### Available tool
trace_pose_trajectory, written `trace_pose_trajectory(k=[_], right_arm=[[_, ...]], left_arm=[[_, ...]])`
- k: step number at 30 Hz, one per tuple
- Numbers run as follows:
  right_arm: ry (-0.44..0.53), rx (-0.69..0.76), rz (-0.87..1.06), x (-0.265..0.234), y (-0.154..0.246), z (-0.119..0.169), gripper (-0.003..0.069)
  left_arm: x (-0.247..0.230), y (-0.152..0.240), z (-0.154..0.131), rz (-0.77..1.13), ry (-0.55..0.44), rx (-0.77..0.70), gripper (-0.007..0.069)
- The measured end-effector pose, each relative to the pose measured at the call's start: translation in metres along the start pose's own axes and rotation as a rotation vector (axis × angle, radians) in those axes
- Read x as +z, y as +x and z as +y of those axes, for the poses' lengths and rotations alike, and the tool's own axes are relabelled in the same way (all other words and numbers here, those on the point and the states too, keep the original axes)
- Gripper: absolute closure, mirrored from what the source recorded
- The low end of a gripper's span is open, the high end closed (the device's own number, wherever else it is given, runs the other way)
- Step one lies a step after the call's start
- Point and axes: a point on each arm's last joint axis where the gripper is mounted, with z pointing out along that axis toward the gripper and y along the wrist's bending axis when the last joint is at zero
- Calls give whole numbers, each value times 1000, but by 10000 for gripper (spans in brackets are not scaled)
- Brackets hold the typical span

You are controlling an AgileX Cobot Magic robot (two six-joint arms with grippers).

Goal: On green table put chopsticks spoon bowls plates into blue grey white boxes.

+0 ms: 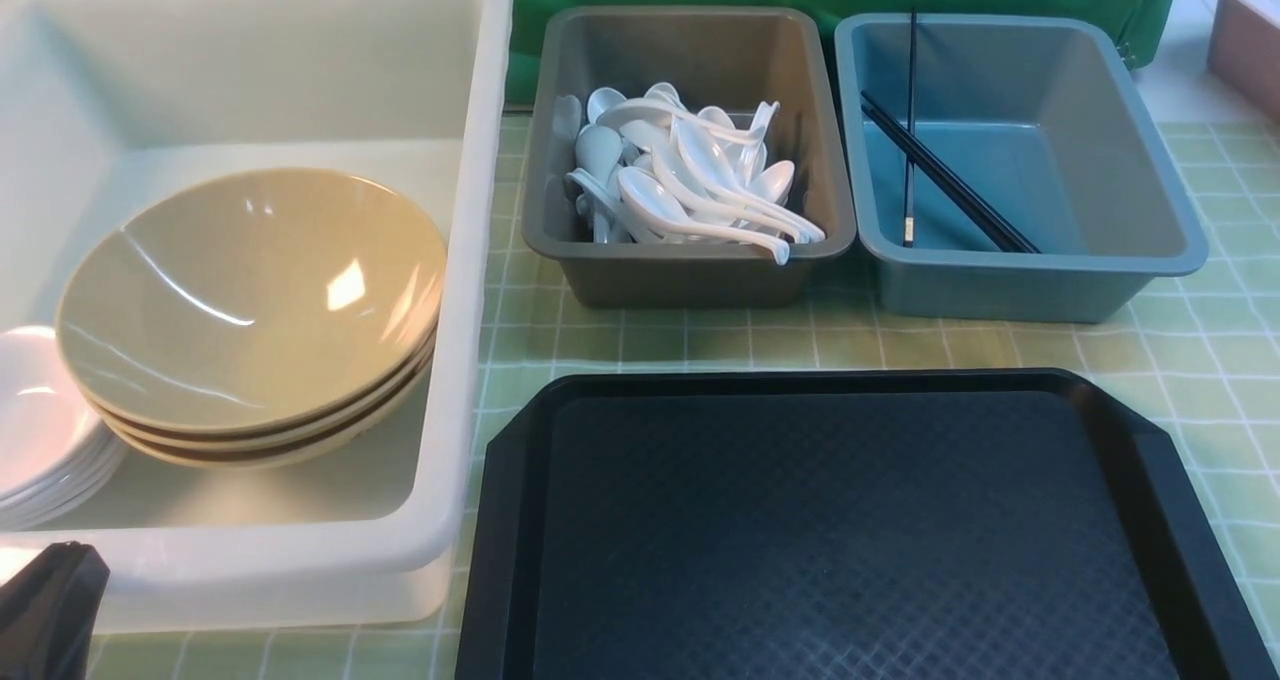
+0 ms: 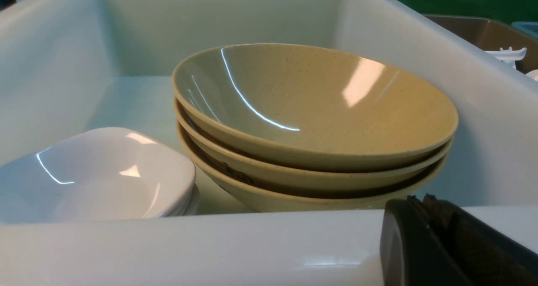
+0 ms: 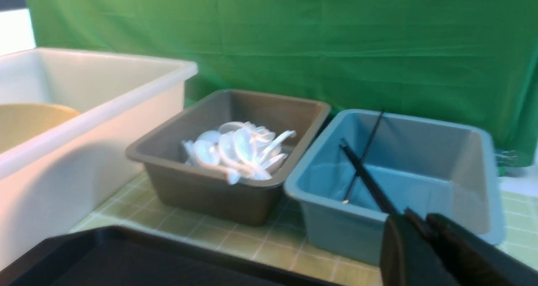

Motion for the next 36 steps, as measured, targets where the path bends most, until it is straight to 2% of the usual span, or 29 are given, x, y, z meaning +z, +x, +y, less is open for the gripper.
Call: trace_pose_trajectory(k=[9, 13, 17, 21, 24, 31, 36], right_arm=[[177, -16, -13, -2, -1, -12, 589], [225, -36, -33, -5, -2, -14, 587], [283, -201, -35, -12, -1, -16, 585], [280, -278, 90, -13, 16, -15, 580], [259, -249, 178, -14, 33, -15, 580], [268, -4, 353, -16, 94, -17, 571], [275, 0, 312, -17, 93, -17, 570]], left_arm=[[0, 0, 0, 0, 0, 0, 627], [0, 0, 0, 0, 0, 0, 627], [0, 0, 0, 0, 0, 0, 627], [0, 0, 0, -1, 0, 0, 627], [0, 0, 0, -1, 0, 0, 627], [0, 0, 0, -1, 0, 0, 627], [0, 0, 0, 0, 0, 0, 627]])
